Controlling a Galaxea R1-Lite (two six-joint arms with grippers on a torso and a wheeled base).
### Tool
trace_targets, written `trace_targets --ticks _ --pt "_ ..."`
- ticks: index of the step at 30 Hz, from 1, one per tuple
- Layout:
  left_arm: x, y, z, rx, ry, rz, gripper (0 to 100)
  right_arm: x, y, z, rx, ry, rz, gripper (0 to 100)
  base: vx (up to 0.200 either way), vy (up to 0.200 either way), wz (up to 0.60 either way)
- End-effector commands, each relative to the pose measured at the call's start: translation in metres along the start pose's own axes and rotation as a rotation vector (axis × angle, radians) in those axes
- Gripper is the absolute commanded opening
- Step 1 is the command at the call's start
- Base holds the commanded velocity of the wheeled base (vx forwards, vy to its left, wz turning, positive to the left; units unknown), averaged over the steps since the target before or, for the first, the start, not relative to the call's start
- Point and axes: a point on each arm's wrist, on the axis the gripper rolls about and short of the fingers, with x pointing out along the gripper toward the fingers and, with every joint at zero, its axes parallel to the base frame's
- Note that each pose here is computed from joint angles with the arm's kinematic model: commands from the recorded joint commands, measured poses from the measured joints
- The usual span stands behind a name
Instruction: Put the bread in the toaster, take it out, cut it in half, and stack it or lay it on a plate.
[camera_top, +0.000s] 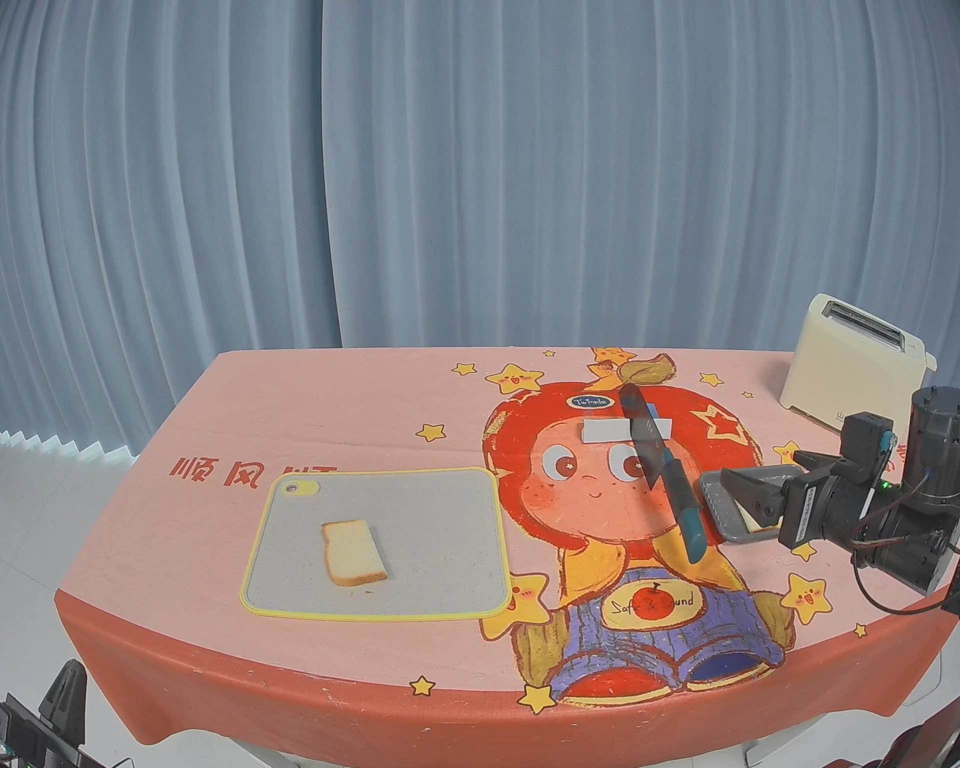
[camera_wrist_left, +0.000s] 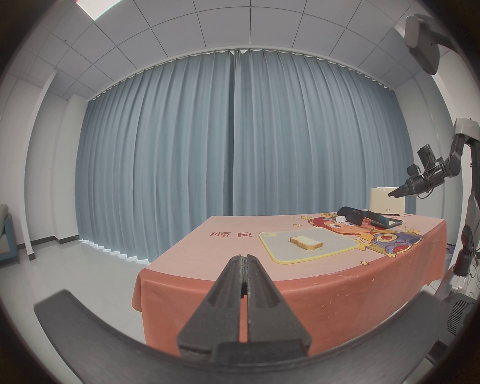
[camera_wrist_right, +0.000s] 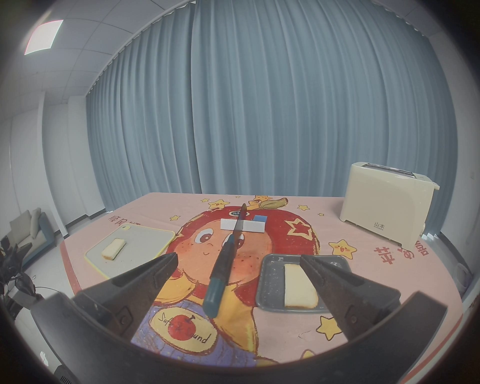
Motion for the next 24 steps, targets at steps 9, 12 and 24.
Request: trace_targets --ticks 9,12,24 --pt "0.000 0.000 -0.005 0.000 0.001 0.000 0 -0.006 0.017 -0.009 -0.035 0.017 0.042 100 0.000 0.200 0.00" --pt "0.000 0.000 -0.005 0.000 0.001 0.000 0 -0.006 0.019 -0.011 -0.040 0.021 0.051 100 0.000 0.200 0.00" --pt "0.000 0.000 -0.005 0.000 0.001 0.000 0 -0.012 0.030 -0.015 -0.063 0.016 0.067 100 0.000 0.200 0.00"
